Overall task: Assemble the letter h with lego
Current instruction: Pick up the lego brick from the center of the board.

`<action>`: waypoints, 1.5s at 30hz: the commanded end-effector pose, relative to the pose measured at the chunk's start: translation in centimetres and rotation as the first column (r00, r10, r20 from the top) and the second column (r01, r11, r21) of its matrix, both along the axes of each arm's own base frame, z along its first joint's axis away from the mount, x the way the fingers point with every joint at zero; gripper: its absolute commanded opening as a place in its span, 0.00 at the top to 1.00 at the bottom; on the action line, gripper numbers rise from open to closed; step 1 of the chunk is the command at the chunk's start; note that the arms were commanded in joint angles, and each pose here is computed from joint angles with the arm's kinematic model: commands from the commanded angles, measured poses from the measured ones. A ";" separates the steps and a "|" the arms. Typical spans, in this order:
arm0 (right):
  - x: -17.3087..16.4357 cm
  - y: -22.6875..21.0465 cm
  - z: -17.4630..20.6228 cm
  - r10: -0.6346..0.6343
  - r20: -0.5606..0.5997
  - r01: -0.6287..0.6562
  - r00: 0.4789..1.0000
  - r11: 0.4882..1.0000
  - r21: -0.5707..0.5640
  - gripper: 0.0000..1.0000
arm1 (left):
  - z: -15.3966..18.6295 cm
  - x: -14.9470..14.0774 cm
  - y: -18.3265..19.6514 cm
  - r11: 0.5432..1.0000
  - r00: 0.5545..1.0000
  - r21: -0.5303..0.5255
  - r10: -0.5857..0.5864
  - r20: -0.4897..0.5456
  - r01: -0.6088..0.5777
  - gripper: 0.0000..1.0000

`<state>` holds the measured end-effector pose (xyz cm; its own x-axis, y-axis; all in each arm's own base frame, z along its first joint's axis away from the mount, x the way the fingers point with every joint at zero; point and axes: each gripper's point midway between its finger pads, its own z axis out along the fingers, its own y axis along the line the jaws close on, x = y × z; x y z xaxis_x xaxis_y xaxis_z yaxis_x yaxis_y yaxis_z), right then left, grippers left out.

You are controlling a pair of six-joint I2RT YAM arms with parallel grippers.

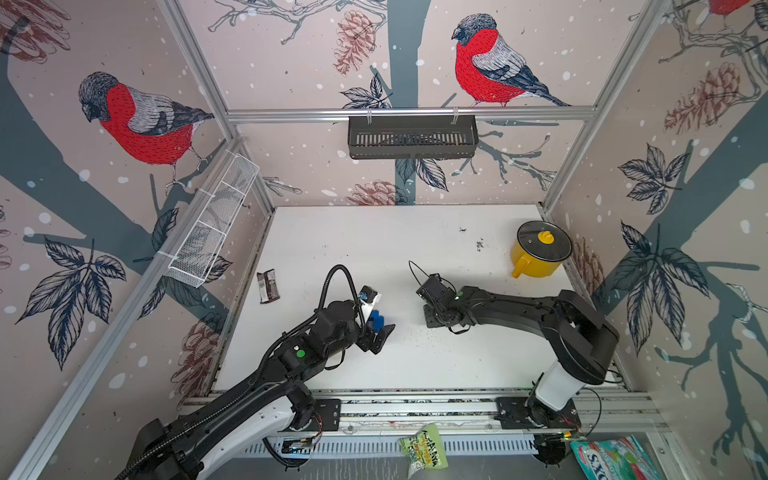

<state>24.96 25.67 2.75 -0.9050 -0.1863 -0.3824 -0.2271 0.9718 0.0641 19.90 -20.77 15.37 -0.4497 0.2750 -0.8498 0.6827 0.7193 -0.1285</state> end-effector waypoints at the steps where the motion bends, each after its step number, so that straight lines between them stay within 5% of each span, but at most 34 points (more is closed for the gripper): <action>1: 0.1 -0.2 0.0 -0.018 0.005 0.019 1.000 1.000 -0.012 0.57 | 0.8 0.4 -0.3 1.000 0.999 -0.021 -0.004 0.034 0.004 0.02; 32: -1.4 0.1 0.4 -0.016 0.016 0.016 1.000 1.000 -0.020 0.70 | 0.7 0.5 -0.3 1.000 0.999 -0.015 0.003 0.032 -0.003 0.02; 42: -3.1 1.1 2.4 -0.017 0.043 0.016 0.999 1.000 0.023 0.94 | 0.7 0.6 -0.3 1.000 1.000 -0.012 0.007 0.029 -0.007 0.02; 45: -3.2 0.9 2.6 -0.019 0.046 0.019 0.999 1.000 0.018 0.94 | 0.6 0.6 -0.3 1.000 1.000 -0.012 0.009 0.029 -0.008 0.02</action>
